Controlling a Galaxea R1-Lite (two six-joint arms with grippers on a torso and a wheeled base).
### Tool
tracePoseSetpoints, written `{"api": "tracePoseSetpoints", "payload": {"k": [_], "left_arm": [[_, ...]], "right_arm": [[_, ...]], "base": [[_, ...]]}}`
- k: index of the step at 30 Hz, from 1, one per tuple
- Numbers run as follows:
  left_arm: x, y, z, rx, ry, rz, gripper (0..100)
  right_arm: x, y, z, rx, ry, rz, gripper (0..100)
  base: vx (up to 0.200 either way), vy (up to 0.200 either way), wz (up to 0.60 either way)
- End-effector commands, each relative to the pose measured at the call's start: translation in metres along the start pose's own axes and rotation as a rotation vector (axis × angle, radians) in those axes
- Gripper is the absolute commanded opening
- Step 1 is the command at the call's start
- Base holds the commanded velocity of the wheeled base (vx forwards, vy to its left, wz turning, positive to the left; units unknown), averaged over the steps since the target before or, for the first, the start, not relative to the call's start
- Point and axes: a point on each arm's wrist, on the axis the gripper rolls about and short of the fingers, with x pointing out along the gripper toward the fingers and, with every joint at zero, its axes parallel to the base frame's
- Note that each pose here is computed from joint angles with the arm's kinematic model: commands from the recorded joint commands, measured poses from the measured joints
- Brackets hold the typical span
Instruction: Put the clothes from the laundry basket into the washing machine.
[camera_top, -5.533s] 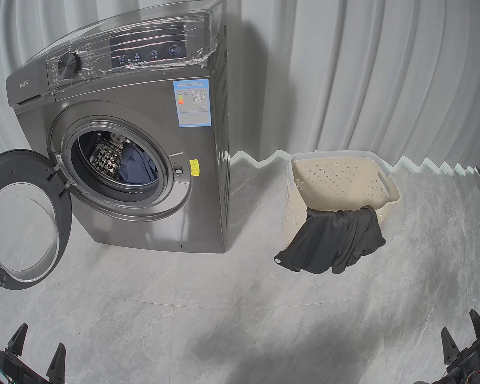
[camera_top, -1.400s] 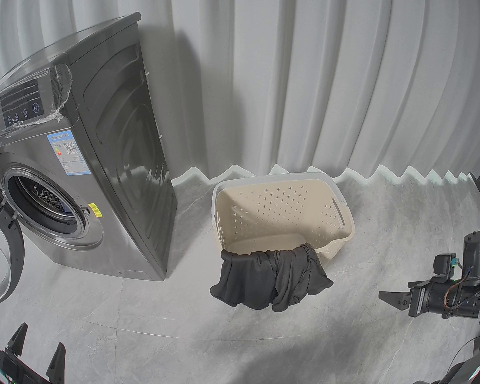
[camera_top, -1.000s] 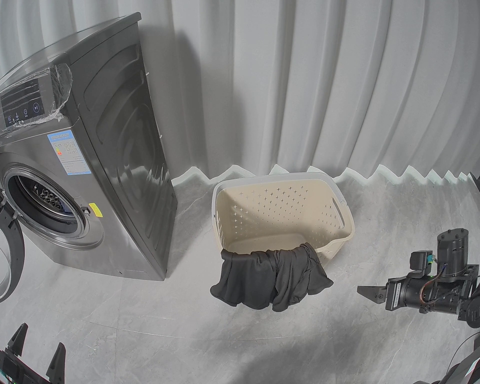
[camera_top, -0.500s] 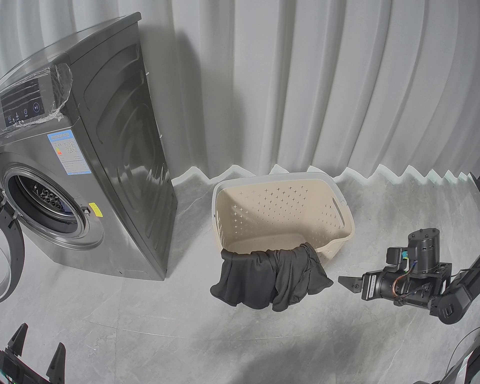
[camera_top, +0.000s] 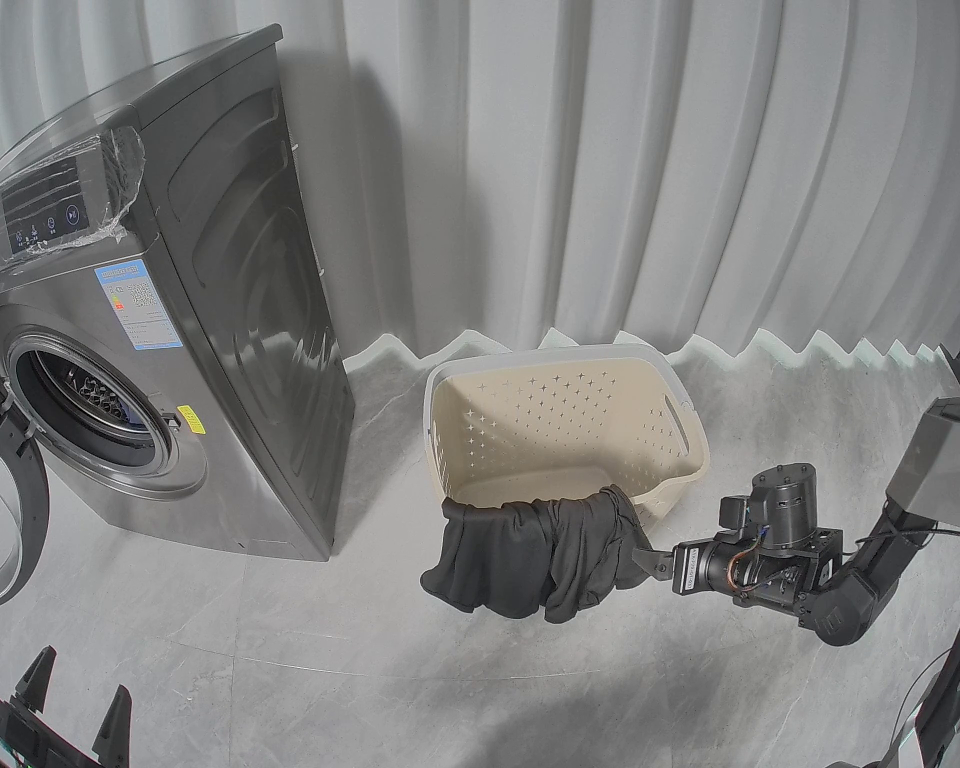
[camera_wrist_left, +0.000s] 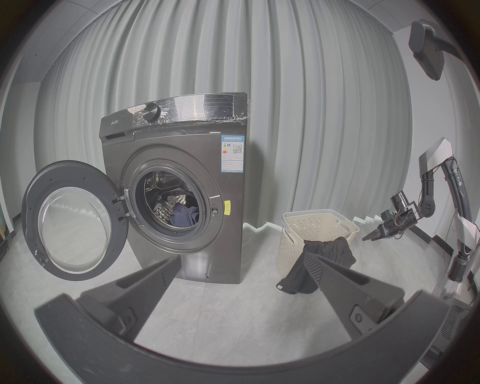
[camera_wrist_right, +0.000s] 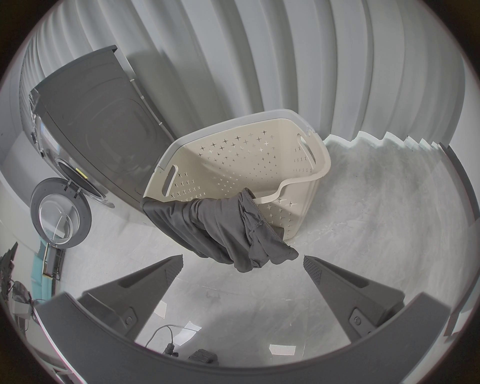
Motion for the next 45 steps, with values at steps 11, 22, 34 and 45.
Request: {"api": "tracePoseSetpoints", "payload": {"k": [11,22,34,45], "left_arm": [[0.000,0.000,-0.005,-0.002,0.000,0.001,100],[0.000,0.000,-0.005,-0.004,0.000,0.001,100],[0.000,0.000,-0.005,-0.004,0.002,0.002,100],[0.000,0.000,-0.005,-0.007,0.000,0.002,100]], "right_arm": [[0.068,0.003,-0.020,-0.010,0.006,-0.004,100],[0.095,0.012,-0.014,-0.014,-0.028,0.018,100],[0.120,0.012,-0.016,-0.013,-0.044,0.022,100],[0.138,0.017,-0.014,-0.017,-0.079,0.050,100]], "base": [[0.000,0.000,0.00],[0.000,0.000,0.00],[0.000,0.000,0.00],[0.000,0.000,0.00]]}}
